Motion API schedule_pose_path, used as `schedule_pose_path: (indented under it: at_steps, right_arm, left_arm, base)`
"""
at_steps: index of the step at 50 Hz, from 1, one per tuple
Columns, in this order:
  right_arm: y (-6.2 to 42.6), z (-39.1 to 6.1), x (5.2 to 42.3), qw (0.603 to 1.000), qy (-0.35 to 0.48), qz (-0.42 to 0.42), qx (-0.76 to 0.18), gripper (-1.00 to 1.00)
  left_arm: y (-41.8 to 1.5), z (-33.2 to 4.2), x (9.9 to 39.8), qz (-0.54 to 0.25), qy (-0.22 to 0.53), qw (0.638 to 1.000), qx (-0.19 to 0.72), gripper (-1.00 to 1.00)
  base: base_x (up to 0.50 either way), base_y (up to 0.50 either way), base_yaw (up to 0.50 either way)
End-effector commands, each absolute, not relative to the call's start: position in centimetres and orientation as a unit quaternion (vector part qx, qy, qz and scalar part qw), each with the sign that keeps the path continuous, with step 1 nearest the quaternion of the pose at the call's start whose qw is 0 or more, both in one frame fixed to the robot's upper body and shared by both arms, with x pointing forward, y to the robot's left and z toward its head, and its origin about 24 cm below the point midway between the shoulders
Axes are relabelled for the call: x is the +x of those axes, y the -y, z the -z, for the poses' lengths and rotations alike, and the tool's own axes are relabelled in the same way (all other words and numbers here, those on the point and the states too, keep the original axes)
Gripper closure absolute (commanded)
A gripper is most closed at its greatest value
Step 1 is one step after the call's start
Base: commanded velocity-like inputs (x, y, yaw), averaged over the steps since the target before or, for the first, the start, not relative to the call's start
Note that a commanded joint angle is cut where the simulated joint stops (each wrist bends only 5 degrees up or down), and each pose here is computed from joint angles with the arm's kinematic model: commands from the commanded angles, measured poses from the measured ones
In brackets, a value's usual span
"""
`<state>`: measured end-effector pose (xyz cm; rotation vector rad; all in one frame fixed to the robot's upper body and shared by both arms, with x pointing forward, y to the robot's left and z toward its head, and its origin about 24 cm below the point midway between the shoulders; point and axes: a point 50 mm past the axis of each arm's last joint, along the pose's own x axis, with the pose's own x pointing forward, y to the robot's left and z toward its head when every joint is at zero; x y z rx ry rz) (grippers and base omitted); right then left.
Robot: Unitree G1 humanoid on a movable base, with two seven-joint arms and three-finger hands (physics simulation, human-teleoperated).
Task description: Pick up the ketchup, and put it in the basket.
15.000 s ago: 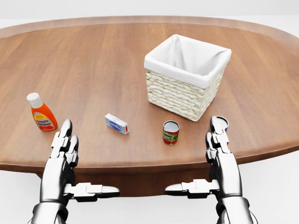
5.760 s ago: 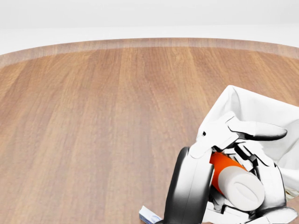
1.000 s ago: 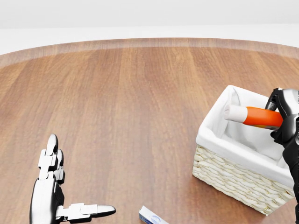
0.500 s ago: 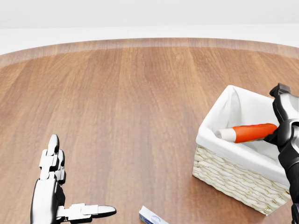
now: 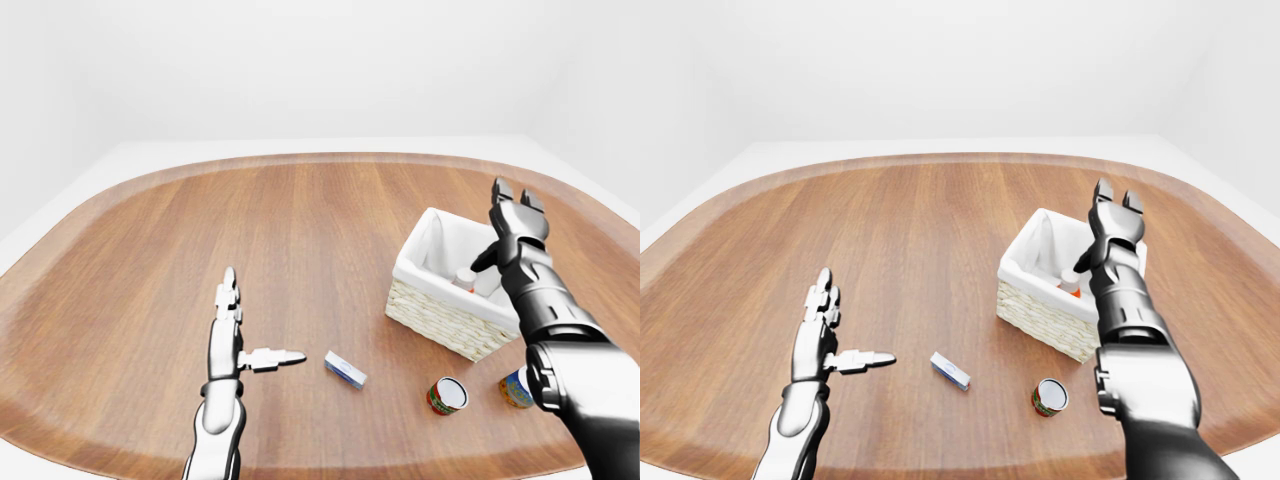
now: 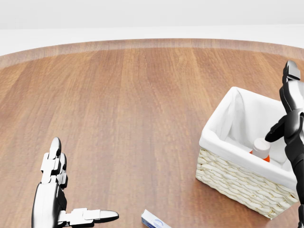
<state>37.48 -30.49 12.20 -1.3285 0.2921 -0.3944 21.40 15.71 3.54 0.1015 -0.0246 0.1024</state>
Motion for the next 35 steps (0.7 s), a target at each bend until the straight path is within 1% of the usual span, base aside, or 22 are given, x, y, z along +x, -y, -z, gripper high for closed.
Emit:
schedule_pose_path:
  at_steps: [1,3,8,9,10,13,17,21,24,25,35]
  right_arm:
    - [30.0,-15.0,38.0,0.768,-0.086,0.188,-0.606,-1.0]
    - [29.6,-15.8,37.9,0.774,-0.068,0.182,-0.602,-1.0]
    - [27.8,-19.3,36.4,0.767,-0.001,0.152,-0.623,-1.0]
    - [27.1,-20.3,35.8,0.759,0.015,0.143,-0.635,-1.0]
    - [27.1,-20.4,35.7,0.758,0.015,0.142,-0.636,-1.0]
    - [25.9,-22.3,33.8,0.735,0.039,0.132,-0.664,-1.0]
    - [24.8,-24.1,31.7,0.712,0.05,0.129,-0.689,-1.0]
    - [23.6,-26.2,28.9,0.684,0.067,0.139,-0.713,-1.0]
    - [23.0,-27.3,27.5,0.674,0.069,0.147,-0.72,-1.0]
    - [22.6,-28.0,26.5,0.664,0.077,0.155,-0.728,-1.0]
    - [20.5,-30.8,22.4,0.626,0.166,0.232,-0.726,-1.0]
  left_arm:
    - [-15.7,-3.6,21.4,-0.051,0.015,0.997,0.051,-1.0]
    - [-15.7,-3.7,21.4,-0.051,0.015,0.997,0.051,-1.0]
    - [-15.7,-3.7,21.4,-0.051,0.015,0.997,0.051,-1.0]
    - [-15.7,-3.6,21.3,-0.051,0.014,0.997,0.052,-1.0]
    - [-15.7,-3.6,21.3,-0.051,0.014,0.997,0.052,-1.0]
    - [-15.7,-3.7,21.2,-0.05,0.016,0.997,0.051,-1.0]
    - [-15.7,-3.7,21.2,-0.051,0.016,0.997,0.051,-1.0]
    - [-15.6,-3.8,21.1,-0.05,0.017,0.997,0.052,-1.0]
    - [-15.6,-3.8,21.0,-0.05,0.018,0.997,0.052,-1.0]
    - [-15.6,-3.8,21.1,-0.05,0.017,0.997,0.052,-1.0]
    - [-15.6,-3.9,21.0,-0.05,0.018,0.997,0.052,-1.0]
  base:
    - [0.0,0.0,0.0]
    - [0.0,0.0,0.0]
    - [0.0,0.0,0.0]
    - [0.0,0.0,0.0]
    - [0.0,0.0,0.0]
    - [0.0,0.0,0.0]
    - [0.0,0.0,0.0]
    - [0.0,0.0,0.0]
    - [0.0,0.0,0.0]
    - [0.0,0.0,0.0]
    - [0.0,0.0,0.0]
